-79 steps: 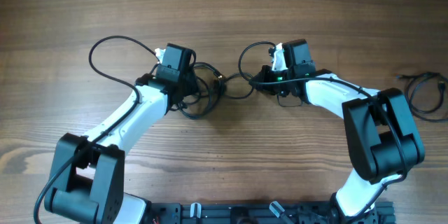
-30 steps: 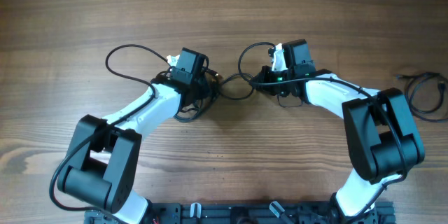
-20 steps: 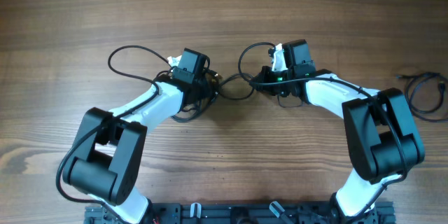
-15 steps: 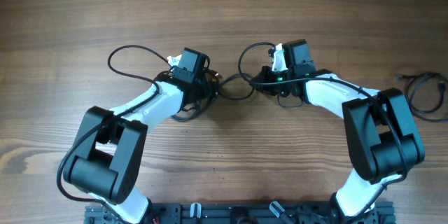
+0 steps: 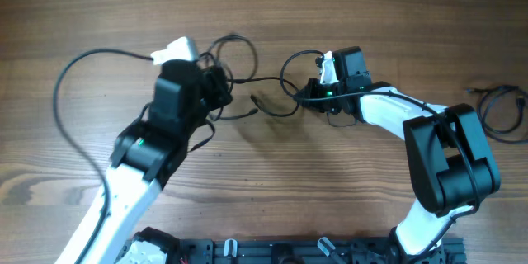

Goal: Untangle cables
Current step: 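Pull the grasped strand leftward with the left gripper, right gripper pulling right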

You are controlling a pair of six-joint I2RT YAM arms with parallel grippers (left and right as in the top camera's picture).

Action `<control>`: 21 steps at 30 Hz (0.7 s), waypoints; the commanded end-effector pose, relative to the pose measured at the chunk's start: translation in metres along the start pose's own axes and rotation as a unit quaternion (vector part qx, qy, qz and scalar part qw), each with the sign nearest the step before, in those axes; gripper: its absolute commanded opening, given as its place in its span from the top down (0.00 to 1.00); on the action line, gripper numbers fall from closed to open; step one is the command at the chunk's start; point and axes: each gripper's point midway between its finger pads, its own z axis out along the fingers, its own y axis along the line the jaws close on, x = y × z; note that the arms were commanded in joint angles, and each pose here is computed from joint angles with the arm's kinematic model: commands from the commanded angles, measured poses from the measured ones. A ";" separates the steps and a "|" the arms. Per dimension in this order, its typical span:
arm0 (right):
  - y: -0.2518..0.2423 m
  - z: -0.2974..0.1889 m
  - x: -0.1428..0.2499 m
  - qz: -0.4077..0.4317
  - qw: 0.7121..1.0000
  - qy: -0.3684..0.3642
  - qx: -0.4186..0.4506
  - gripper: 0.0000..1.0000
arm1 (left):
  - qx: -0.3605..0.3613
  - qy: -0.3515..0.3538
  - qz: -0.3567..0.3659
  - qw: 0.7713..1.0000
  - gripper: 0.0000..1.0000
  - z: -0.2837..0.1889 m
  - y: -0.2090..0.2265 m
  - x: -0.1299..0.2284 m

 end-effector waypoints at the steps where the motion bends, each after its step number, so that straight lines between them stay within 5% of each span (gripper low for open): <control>1: -0.012 0.002 0.001 0.002 1.000 -0.003 0.026 0.96 | -0.068 -0.126 -0.026 0.989 0.96 -0.052 0.034 -0.053; 12: -0.035 0.000 -0.003 0.030 0.995 -0.025 0.088 0.96 | -0.086 -0.282 -0.115 0.949 0.96 -0.172 0.095 -0.101; 21: -0.071 -0.019 -0.021 0.086 0.987 -0.055 0.123 0.96 | -0.192 -0.338 -0.166 0.906 0.96 -0.205 0.153 -0.108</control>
